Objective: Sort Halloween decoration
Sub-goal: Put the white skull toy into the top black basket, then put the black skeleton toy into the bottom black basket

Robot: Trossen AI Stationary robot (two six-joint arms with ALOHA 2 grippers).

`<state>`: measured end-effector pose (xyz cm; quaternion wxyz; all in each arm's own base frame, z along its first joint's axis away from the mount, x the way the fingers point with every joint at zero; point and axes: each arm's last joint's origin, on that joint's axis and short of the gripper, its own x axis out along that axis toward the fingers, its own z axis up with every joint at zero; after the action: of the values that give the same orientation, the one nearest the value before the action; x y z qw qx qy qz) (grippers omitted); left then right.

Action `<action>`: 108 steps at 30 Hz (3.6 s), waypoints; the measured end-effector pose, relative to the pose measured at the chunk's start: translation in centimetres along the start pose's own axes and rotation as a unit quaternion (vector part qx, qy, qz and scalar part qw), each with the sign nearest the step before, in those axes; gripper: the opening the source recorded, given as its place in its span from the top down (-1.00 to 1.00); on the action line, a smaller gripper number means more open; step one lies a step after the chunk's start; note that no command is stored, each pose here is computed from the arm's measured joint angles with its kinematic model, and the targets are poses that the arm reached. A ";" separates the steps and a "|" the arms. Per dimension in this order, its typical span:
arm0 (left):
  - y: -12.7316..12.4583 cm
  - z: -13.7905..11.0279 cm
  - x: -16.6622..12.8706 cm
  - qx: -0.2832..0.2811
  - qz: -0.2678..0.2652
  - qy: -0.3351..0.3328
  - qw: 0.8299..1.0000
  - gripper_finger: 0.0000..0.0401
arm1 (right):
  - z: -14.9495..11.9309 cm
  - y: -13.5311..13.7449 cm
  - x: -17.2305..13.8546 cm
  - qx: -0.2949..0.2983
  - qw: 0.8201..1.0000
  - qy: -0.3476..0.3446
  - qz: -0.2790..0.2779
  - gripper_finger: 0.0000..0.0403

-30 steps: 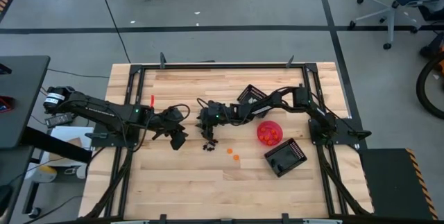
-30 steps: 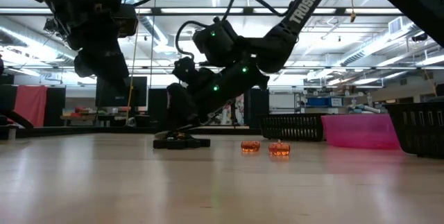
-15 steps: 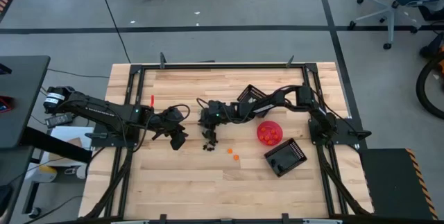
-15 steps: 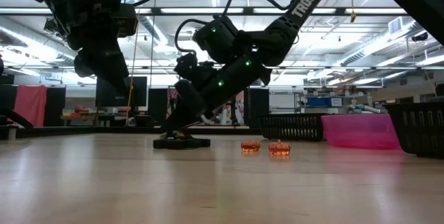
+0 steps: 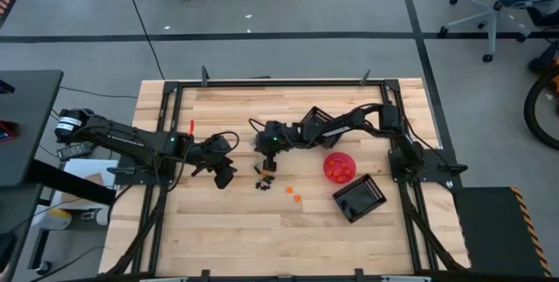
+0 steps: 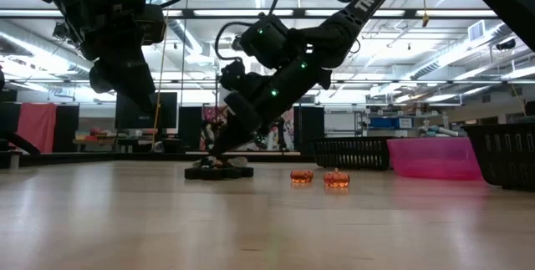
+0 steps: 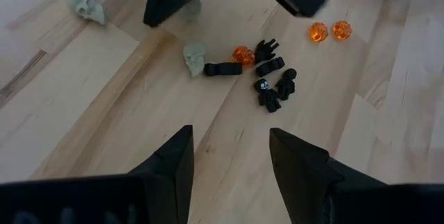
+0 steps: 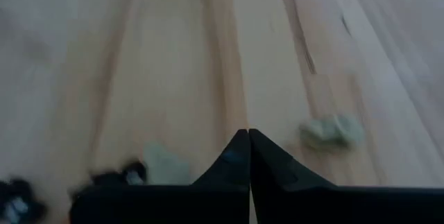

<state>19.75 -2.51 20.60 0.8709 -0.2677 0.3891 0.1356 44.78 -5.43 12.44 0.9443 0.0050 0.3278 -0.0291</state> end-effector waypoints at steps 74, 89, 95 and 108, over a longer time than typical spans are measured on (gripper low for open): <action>0.4 2.5 -0.1 -0.012 0.027 -0.127 0.991 0.19 | 1.1 -2.5 -14.4 0.026 0.975 0.174 -0.138 0.46; 0.2 2.9 -0.2 -0.041 0.009 -0.147 0.988 0.19 | -2.7 -8.5 -16.3 0.229 0.924 0.257 -0.166 0.40; -0.1 2.7 -0.2 -0.060 0.001 -0.145 0.988 0.19 | -3.0 -9.2 -16.5 0.245 0.922 0.258 -0.152 0.24; -0.4 2.5 -0.2 -0.077 -0.009 -0.142 0.987 0.19 | 0.5 -5.3 -16.0 0.198 0.949 0.221 -0.104 0.19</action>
<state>21.28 -1.42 22.28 0.8952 -0.3158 0.2476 0.1938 32.21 -9.95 22.83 0.8199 0.1636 0.5146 -0.1900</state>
